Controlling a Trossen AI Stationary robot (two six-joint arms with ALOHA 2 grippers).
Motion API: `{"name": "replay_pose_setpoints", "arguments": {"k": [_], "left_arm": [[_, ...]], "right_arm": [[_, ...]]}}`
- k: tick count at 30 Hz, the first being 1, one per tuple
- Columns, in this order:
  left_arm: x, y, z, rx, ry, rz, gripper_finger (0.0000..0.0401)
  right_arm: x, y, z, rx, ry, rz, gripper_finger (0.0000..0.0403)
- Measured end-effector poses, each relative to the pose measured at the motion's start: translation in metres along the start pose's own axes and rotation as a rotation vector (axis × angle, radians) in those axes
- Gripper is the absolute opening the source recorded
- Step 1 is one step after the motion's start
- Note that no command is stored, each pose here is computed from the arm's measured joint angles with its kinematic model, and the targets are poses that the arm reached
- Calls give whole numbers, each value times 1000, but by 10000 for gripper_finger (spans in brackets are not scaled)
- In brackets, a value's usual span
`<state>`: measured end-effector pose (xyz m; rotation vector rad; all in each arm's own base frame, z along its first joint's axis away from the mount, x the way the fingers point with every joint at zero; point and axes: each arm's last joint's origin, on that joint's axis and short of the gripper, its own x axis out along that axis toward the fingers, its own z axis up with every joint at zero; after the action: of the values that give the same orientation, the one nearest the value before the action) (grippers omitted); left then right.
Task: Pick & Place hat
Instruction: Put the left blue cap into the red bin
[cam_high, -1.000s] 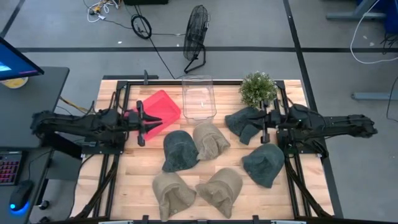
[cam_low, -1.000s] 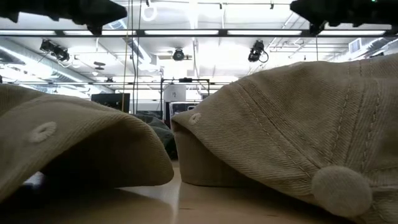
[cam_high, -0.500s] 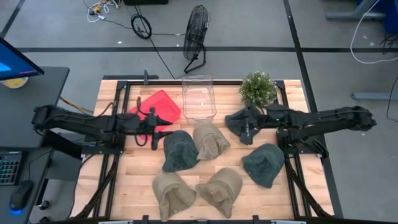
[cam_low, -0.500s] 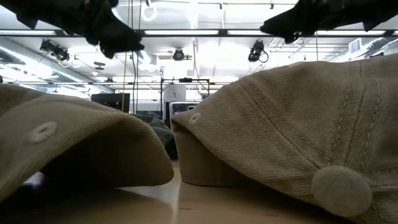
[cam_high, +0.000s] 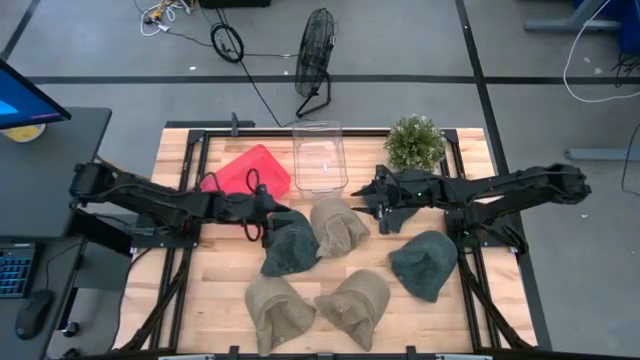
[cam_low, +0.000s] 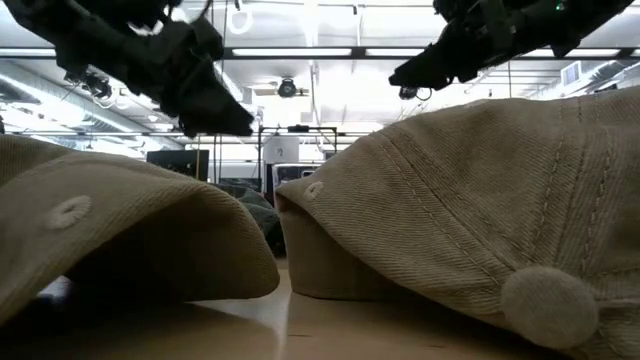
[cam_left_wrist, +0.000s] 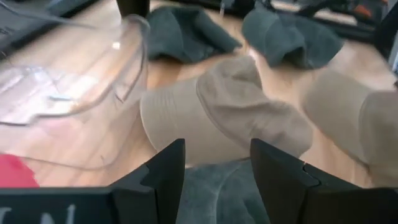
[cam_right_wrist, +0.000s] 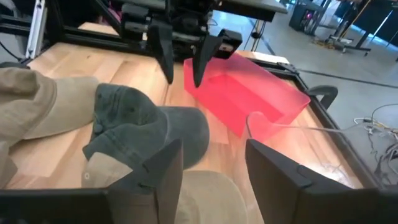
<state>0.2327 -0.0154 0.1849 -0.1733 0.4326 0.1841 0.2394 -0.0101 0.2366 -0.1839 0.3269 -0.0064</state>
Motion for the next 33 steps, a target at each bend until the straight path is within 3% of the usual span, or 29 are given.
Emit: {"name": "replay_pose_setpoints", "arguments": {"k": [6,11,18,28,33], "left_arm": [[11,-14,-19,47,94,-36,185],[11,-23,-26,1,124,-56,185],[6,-24,-39,60,205,73,178],[2,-37,-42,16,195,25,158],[3,-38,-45,-22,211,35,170]], "right_arm": [[6,1,-5,0,32,7,178],[8,1,-7,0,40,8,178],[8,1,-7,0,44,10,178],[8,2,-8,-5,48,14,178],[8,2,-8,-7,48,15,178]]}}
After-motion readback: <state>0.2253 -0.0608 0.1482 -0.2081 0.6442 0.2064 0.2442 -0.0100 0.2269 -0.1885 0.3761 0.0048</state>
